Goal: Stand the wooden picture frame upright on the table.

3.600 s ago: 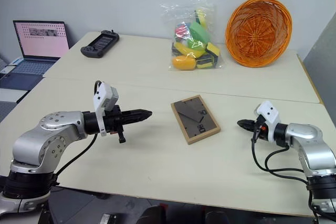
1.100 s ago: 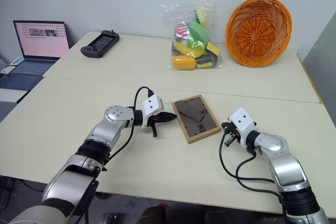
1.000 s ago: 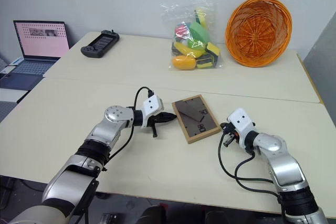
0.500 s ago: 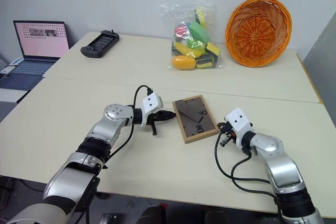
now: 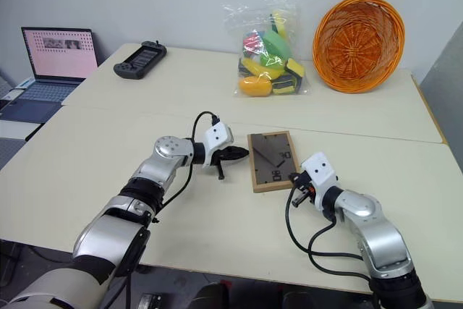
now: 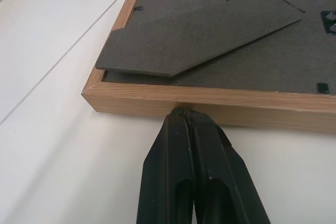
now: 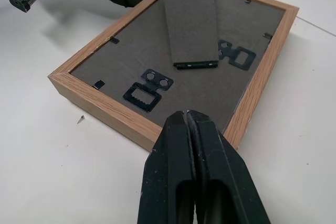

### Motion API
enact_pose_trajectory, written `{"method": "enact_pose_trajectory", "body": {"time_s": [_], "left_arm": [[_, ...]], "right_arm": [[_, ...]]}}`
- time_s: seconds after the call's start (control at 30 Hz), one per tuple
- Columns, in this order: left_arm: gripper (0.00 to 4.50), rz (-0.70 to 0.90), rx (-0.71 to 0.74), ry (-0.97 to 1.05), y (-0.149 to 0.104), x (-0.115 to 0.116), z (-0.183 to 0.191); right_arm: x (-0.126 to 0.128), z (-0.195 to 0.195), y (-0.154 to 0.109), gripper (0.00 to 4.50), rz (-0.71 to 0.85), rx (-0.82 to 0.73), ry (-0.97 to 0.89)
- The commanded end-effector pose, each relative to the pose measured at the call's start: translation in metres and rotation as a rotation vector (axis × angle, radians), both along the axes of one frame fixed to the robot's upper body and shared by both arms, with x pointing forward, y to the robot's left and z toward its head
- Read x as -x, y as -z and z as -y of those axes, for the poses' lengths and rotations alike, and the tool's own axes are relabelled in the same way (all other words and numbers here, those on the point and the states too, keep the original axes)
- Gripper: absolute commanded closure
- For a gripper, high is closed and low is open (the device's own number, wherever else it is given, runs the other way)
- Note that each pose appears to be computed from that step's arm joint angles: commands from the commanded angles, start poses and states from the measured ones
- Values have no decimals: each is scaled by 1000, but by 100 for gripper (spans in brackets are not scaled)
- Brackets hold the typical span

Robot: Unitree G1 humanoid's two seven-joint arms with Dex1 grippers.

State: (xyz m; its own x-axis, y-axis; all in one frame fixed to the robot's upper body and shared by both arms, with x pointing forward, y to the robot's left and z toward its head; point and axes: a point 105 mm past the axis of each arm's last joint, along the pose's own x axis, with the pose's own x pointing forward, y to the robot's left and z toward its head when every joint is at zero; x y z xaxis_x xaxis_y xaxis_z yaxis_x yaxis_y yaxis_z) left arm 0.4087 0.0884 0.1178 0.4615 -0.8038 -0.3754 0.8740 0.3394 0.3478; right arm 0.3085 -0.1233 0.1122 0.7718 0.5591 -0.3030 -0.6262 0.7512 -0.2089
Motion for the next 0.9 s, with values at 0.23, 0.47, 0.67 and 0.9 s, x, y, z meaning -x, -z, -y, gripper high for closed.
{"method": "enact_pose_trajectory", "body": {"time_s": [0.23, 0.47, 0.67, 0.9], "left_arm": [[443, 51, 15, 25, -9, 3, -4], [443, 60, 16, 25, -13, 2, -5], [443, 69, 21, 26, -19, -1, 0], [443, 69, 26, 33, -19, -2, 7]], "right_arm": [[-29, 61, -4, 443, 68, 126, 114], [-11, 31, 25, 443, 10, 92, 26], [-2, 9, 21, 443, 10, 32, -7], [0, -1, 12, 443, 22, 8, -9]]}}
